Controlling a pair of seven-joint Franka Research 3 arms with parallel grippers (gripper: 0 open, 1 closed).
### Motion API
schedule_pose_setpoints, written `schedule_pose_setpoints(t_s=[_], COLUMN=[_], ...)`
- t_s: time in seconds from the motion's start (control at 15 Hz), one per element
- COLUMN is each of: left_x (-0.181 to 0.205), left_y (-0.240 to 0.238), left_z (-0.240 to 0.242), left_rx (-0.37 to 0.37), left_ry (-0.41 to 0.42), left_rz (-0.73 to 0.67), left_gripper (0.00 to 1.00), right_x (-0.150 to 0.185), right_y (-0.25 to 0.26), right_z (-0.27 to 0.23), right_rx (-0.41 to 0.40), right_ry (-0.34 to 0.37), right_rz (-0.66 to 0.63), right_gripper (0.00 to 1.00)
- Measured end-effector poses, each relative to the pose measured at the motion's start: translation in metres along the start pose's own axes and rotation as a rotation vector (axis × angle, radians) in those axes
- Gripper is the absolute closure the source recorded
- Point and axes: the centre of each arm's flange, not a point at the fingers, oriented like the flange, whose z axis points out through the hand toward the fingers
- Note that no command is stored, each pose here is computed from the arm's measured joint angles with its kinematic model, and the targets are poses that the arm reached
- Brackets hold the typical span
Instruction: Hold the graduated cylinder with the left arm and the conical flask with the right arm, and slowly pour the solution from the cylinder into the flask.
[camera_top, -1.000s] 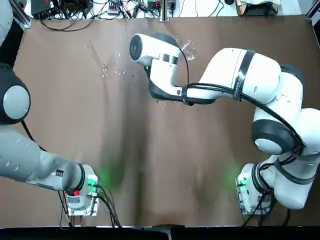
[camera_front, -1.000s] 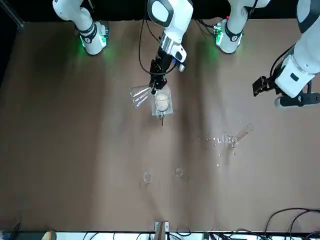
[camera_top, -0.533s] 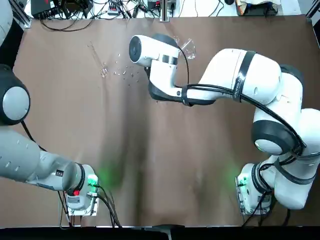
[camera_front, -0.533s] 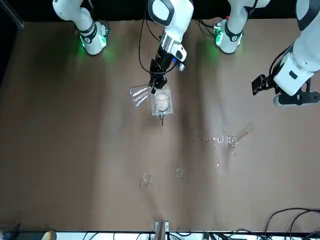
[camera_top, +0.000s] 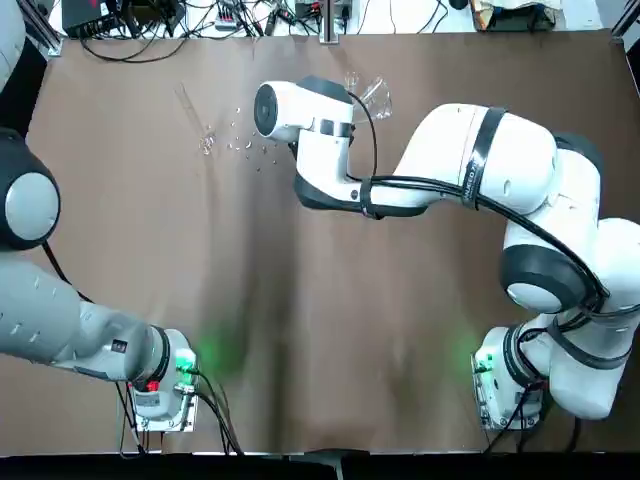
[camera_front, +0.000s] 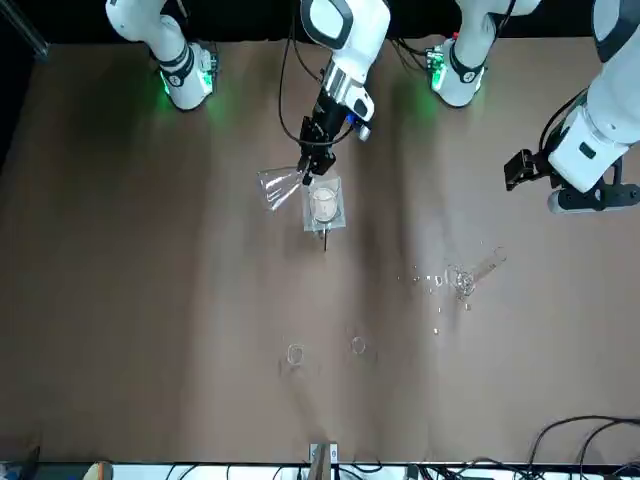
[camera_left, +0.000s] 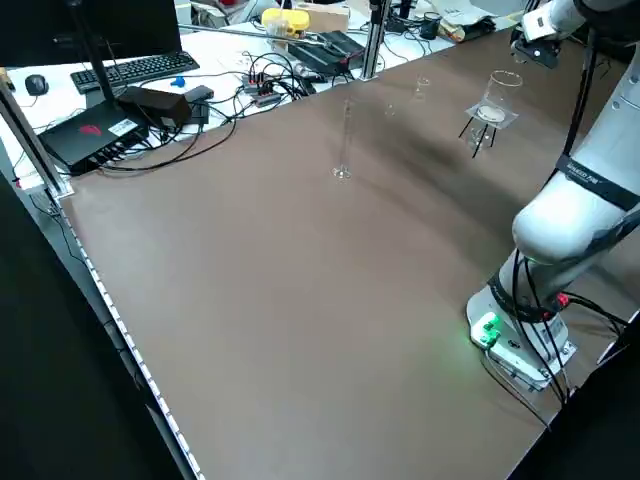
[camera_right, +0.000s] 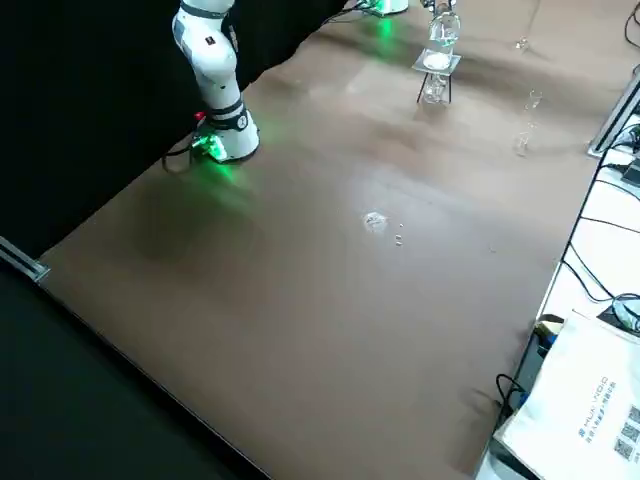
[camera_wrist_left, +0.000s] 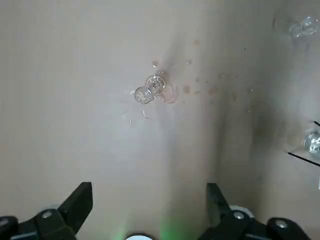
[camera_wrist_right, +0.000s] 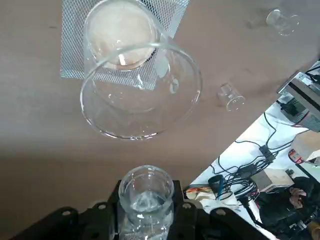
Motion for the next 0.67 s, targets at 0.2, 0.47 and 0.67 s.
schedule_pose_setpoints(t_s=[0.2,0.47,0.67], left_x=[-0.0004,-0.0004,-0.0004], left_y=[0.0015,0.0016,0.0015], left_z=[0.0019,0.0020,0.0020], left_rx=[0.001,0.001,0.001], left_ry=[-0.005,-0.005,-0.005], left_rz=[0.003,0.003,0.003], left_gripper=[0.00,0.00,0.00], right_x=[-0.0002,0.0011,0.0065], right_y=[0.0009,0.0005,-0.0019], right_z=[-0.0006,0.0000,0.0002], right_rx=[-0.001,-0.002,-0.011], right_ry=[-0.001,-0.005,-0.015], right_rz=[0.002,-0.004,-0.016], right_gripper=[0.61,0.61,0.61])
